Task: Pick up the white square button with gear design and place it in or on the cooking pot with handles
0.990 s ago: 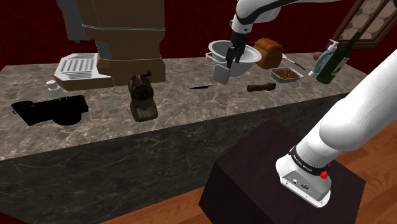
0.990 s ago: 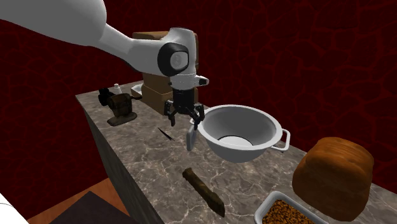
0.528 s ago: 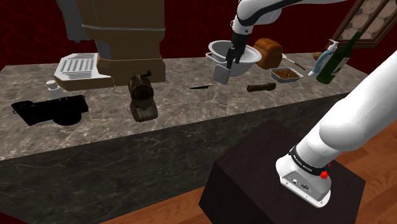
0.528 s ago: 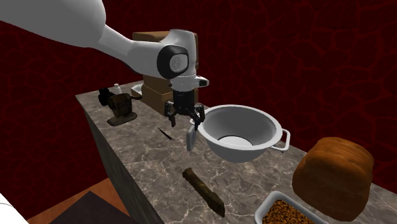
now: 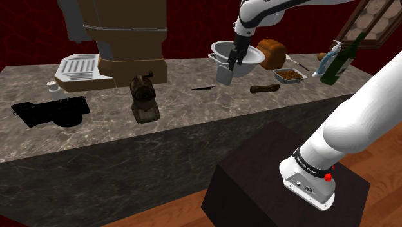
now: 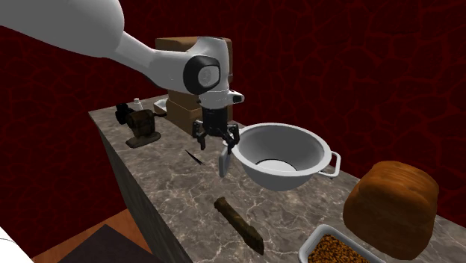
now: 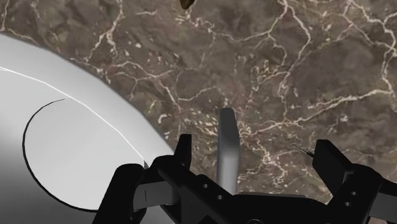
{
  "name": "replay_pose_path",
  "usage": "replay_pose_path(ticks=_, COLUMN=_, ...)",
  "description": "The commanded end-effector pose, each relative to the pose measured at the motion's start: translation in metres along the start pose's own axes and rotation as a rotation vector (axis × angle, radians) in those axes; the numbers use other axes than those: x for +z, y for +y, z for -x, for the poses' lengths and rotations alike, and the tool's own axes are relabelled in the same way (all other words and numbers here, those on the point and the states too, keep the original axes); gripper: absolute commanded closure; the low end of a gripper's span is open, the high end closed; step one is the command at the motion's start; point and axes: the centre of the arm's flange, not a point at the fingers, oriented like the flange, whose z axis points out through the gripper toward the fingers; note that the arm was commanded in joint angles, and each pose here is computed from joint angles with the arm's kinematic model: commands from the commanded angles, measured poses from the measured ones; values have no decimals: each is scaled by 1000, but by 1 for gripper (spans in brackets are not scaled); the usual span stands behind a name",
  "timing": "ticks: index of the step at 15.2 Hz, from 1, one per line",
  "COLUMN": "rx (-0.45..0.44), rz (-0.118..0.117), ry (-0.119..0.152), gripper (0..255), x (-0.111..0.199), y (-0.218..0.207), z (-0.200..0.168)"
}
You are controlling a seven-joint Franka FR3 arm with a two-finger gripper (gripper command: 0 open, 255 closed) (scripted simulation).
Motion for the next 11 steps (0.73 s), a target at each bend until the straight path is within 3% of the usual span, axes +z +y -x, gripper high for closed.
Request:
replay_pose_path(ticks=1, rx=5, rz=17, ry=11, gripper=255, x=48, y=8, z=-16)
replay_pose_path(ticks=8, rx=5, rz=15, ry=11, gripper=255, x=42, y=-13, z=-12)
replay_pose_path(ticks=11, rx=4, rz=16, ry=10, gripper=255, x=42, y=11, z=-16)
